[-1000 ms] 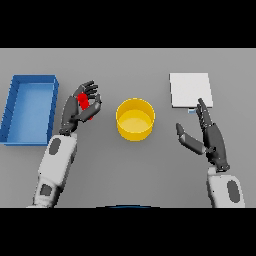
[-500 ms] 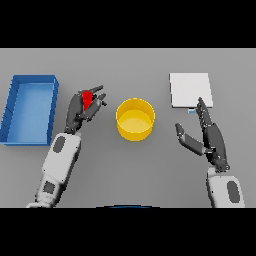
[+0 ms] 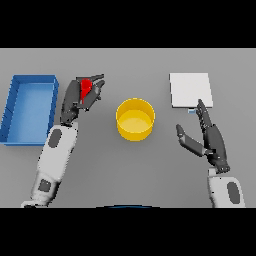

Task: Pick up the red beaker and tilt it to pour out 1 green nut into yellow bowl. Pick up the yellow bowl and place it on the metallic measuring scale.

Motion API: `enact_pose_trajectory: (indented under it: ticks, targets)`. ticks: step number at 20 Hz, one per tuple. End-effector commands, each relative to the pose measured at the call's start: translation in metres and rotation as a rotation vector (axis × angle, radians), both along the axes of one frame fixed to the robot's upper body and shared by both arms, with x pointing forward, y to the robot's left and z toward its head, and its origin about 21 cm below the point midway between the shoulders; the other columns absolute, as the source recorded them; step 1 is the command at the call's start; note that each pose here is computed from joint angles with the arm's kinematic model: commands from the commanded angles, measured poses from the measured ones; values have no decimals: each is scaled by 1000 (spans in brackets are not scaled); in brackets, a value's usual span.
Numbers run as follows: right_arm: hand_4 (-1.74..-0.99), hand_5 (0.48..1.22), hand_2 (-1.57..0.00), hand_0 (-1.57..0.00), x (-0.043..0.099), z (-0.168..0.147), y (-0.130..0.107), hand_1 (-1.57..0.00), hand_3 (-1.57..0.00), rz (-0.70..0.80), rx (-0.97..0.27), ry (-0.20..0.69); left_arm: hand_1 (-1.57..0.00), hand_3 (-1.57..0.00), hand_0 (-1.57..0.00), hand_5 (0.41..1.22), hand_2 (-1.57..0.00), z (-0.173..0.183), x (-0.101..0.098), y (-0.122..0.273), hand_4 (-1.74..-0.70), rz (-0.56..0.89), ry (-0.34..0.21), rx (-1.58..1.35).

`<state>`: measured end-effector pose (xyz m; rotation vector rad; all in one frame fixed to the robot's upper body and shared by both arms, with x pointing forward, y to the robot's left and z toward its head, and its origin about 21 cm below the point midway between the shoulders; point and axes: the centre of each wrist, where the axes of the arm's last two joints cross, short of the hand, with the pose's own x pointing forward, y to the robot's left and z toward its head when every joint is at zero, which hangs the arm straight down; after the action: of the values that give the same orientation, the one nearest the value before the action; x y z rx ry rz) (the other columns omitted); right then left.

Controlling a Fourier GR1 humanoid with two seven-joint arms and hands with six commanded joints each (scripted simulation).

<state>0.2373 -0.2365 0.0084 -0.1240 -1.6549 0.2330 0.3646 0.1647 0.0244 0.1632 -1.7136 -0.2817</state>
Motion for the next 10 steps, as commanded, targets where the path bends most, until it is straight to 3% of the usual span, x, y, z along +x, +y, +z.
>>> enact_pose_trajectory:
  ticks: [1, 3, 8, 10]
  targets:
    - [-1285, 662, 1, 1, 0, 0, 5, 1, 1, 9, 3, -5, -1562, -1554, -1562, 1195, -1562, 3, -1, 0, -1545, -16, -10, 30]
    - [-1277, 664, 1, 1, 2, 1, 6, 1, 1, 9, 2, -9, -1565, -1560, -1565, 1174, -1565, 19, 1, -1, -1616, -33, -15, 123]
    - [-1277, 679, 1, 1, 1, 2, 4, 1, 1, 8, 1, 2, -1565, -1560, -1565, 1140, -1565, 30, 5, 5, -1616, -53, -8, 221]
    - [-1273, 686, 1, 1, 2, 0, 4, 1, 1, 10, 3, 19, -1567, -1564, -1567, 1126, -1567, 37, 8, -1, -1661, -85, -23, 308]
